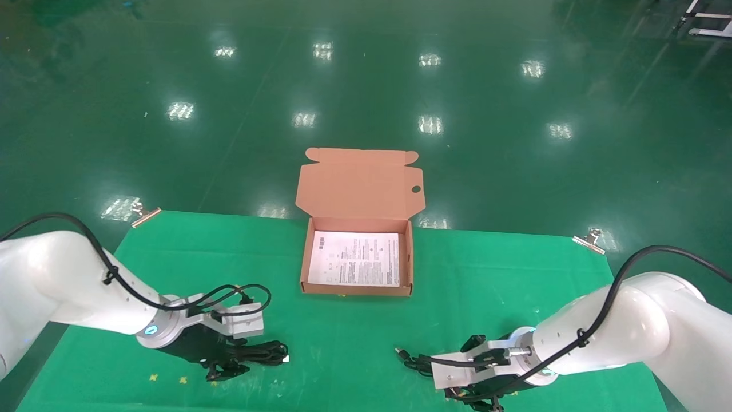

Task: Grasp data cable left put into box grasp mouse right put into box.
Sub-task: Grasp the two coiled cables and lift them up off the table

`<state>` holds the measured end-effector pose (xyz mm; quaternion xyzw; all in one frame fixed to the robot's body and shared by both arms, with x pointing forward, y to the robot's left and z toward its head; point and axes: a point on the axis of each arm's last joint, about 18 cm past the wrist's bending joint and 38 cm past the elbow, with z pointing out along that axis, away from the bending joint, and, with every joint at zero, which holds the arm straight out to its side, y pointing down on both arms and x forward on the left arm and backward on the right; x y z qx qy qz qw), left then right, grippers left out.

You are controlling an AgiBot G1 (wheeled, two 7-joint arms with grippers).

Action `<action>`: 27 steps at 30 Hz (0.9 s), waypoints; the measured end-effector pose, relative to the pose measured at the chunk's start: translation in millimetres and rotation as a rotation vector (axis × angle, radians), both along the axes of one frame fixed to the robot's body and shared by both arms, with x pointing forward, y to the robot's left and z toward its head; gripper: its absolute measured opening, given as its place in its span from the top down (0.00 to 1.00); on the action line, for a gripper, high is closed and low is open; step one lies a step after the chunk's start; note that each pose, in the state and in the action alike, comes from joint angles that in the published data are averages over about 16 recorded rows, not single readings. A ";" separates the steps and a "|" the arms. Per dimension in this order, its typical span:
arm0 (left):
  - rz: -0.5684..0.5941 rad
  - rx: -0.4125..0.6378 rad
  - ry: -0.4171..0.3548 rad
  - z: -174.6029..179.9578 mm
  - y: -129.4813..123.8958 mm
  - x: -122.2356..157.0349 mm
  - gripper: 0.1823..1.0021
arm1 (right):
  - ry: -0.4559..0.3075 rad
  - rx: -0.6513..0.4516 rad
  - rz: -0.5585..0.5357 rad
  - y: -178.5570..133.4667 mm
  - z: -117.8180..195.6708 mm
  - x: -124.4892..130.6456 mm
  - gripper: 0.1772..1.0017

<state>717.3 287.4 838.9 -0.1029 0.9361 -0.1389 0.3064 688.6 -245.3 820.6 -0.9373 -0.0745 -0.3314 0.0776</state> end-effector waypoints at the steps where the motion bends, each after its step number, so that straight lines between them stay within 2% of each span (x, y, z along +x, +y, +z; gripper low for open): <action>1: 0.000 0.000 0.000 0.0 0.0 0.0 0.49 | 0.000 0.000 0.000 0.0 0.0 0.0 0.50; 11: 0.000 0.001 0.000 -0.1 0.1 -0.1 0.75 | 0.000 0.000 0.000 0.0 0.2 -0.2 0.77; 21: -0.002 0.001 -0.006 2.5 0.4 0.2 0.88 | -0.014 0.011 -0.004 -1.1 6.6 0.8 0.92; 27: -0.009 -0.007 -0.060 25.6 4.7 2.6 0.90 | -0.097 0.066 -0.029 -9.2 43.8 3.0 0.95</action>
